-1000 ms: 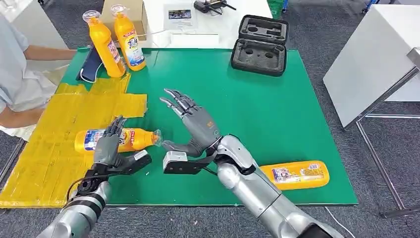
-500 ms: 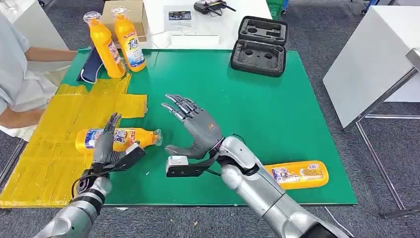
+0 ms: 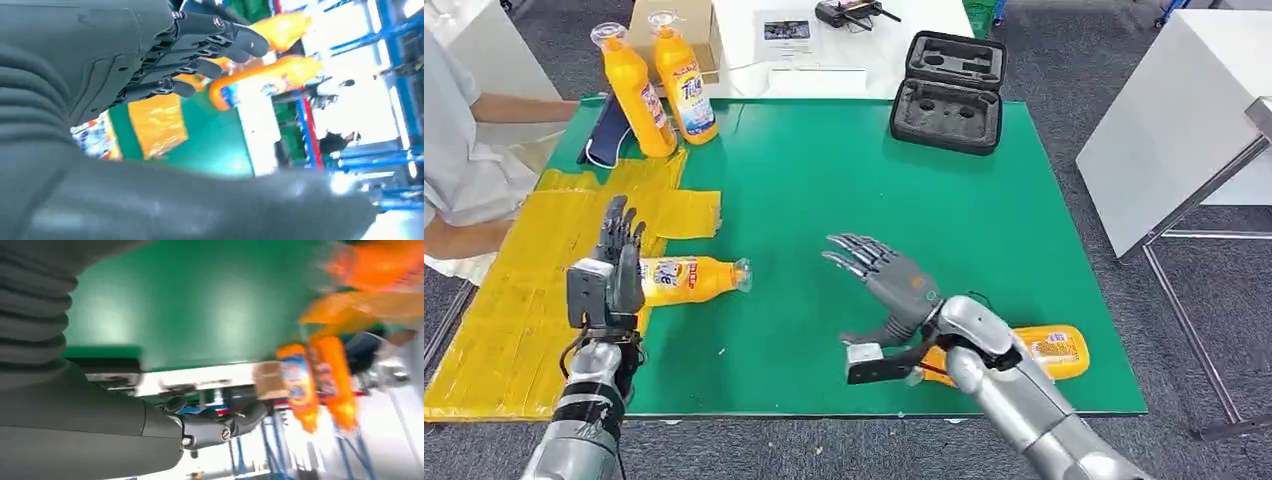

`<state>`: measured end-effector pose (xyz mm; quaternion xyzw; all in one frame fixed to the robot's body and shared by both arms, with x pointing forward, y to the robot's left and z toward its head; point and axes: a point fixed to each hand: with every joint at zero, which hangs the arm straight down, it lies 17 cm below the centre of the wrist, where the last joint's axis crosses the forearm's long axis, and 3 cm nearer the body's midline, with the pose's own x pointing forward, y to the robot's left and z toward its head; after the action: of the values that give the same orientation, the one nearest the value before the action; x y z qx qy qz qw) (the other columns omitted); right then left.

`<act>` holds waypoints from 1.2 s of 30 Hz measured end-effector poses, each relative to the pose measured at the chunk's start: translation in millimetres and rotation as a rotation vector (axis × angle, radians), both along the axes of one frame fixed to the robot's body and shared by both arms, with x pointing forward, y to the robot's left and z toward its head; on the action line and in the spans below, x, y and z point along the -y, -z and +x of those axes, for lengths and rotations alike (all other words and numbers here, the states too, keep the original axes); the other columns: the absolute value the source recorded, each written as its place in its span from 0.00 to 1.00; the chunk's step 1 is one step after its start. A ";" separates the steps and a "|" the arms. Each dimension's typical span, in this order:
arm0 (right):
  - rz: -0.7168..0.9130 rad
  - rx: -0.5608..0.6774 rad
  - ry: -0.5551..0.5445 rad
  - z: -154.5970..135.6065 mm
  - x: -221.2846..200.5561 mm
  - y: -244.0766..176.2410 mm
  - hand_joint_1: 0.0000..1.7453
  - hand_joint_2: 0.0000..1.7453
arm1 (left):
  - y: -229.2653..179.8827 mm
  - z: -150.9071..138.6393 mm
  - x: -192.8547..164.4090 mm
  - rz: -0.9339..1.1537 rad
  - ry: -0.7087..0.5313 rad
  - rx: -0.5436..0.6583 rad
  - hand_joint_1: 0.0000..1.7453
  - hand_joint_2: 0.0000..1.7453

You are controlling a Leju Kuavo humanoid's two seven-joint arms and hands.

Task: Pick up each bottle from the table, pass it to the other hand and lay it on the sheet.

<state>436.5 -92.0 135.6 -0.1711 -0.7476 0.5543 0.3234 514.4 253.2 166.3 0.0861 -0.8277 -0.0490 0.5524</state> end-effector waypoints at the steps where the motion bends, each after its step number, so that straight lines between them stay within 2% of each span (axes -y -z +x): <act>1: -0.016 -0.002 0.007 -6.3 11.1 7.4 0.00 1.00 | -4.6 -3.3 6.1 -0.001 0.011 0.012 0.00 1.00; 6: -0.076 -0.034 0.035 -34.2 62.6 35.1 0.00 1.00 | -19.8 -13.6 31.7 -0.060 0.087 0.042 0.00 1.00; 14: -0.119 -0.111 0.068 -58.2 124.0 50.1 0.00 1.00 | -28.9 -16.5 64.8 -0.081 0.184 0.042 0.00 1.00; 29: -0.179 -0.139 0.143 -70.1 181.0 54.5 0.00 1.00 | -38.0 -13.0 86.3 -0.080 0.227 0.048 0.00 1.00; 36: -0.215 -0.161 0.213 -62.2 212.9 58.0 0.00 1.00 | -36.7 -13.6 94.7 -0.080 0.244 0.042 0.00 1.00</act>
<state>374.3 -304.9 77.5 -0.2381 -0.6334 0.6055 0.4189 500.9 158.5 203.0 -0.0362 -0.8448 -0.0807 0.5277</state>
